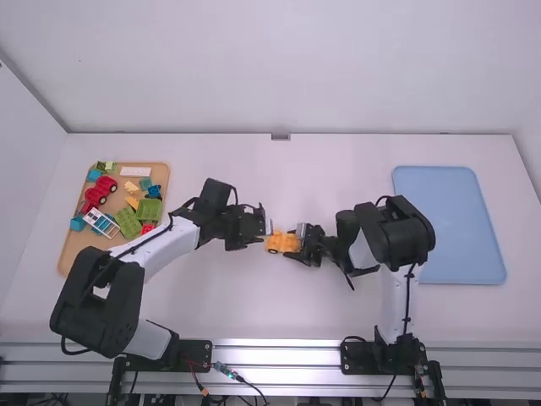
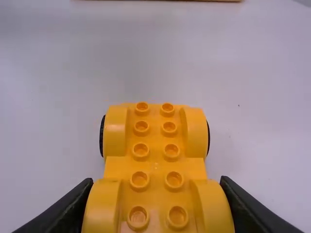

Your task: Assemble lego blocks to make yellow taxi

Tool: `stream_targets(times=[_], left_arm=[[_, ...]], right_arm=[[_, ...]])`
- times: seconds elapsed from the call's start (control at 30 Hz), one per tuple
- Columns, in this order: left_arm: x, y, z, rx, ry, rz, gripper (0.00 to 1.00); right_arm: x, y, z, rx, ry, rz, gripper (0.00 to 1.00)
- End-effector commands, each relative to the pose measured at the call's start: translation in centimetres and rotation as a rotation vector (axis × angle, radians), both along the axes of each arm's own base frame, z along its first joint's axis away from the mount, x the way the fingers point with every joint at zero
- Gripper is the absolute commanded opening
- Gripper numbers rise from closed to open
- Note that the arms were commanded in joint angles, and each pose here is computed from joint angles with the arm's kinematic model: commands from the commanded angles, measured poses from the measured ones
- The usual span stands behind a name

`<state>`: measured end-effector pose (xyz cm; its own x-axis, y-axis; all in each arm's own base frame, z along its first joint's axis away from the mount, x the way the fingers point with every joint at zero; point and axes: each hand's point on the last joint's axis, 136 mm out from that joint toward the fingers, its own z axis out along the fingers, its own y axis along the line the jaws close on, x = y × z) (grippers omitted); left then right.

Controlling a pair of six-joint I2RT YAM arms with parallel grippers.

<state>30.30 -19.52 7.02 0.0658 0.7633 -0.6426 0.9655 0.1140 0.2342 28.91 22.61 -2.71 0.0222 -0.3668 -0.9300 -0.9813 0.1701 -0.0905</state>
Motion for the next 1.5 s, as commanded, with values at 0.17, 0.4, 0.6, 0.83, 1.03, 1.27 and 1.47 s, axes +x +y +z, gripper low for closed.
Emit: stream_targets(times=[0.17,0.4,0.6,0.83,1.03,1.27,1.47], left_arm=[[-0.1,-0.8,-2.2,-0.018,0.052,-0.019,0.02],[0.4,-1.1,-4.6,0.003,0.114,-0.022,0.02],[0.8,-1.6,-3.9,-0.026,0.078,-0.05,0.02],[1.1,-1.7,-3.8,-0.026,0.059,-0.052,0.02],[1.0,-2.1,-4.1,-0.022,0.053,-0.072,0.02],[0.6,-2.3,-5.1,0.031,0.047,-0.088,0.02],[0.2,-2.3,-5.5,0.055,0.06,-0.088,0.02]], right_arm=[[-0.1,-1.2,-1.6,-0.097,0.024,-0.071,0.58],[0.4,-0.6,-3.4,-0.191,0.108,-0.007,0.59],[-0.3,0.2,-3.8,-0.229,0.095,0.061,0.59],[-0.7,0.6,-4.6,-0.284,0.097,0.06,0.6],[-1.5,0.4,-4.4,-0.255,0.053,0.06,0.6],[-2.1,0.2,-4.1,-0.233,0.001,0.055,0.61],[-1.4,0.4,-4.1,-0.228,0.053,0.028,0.63]])
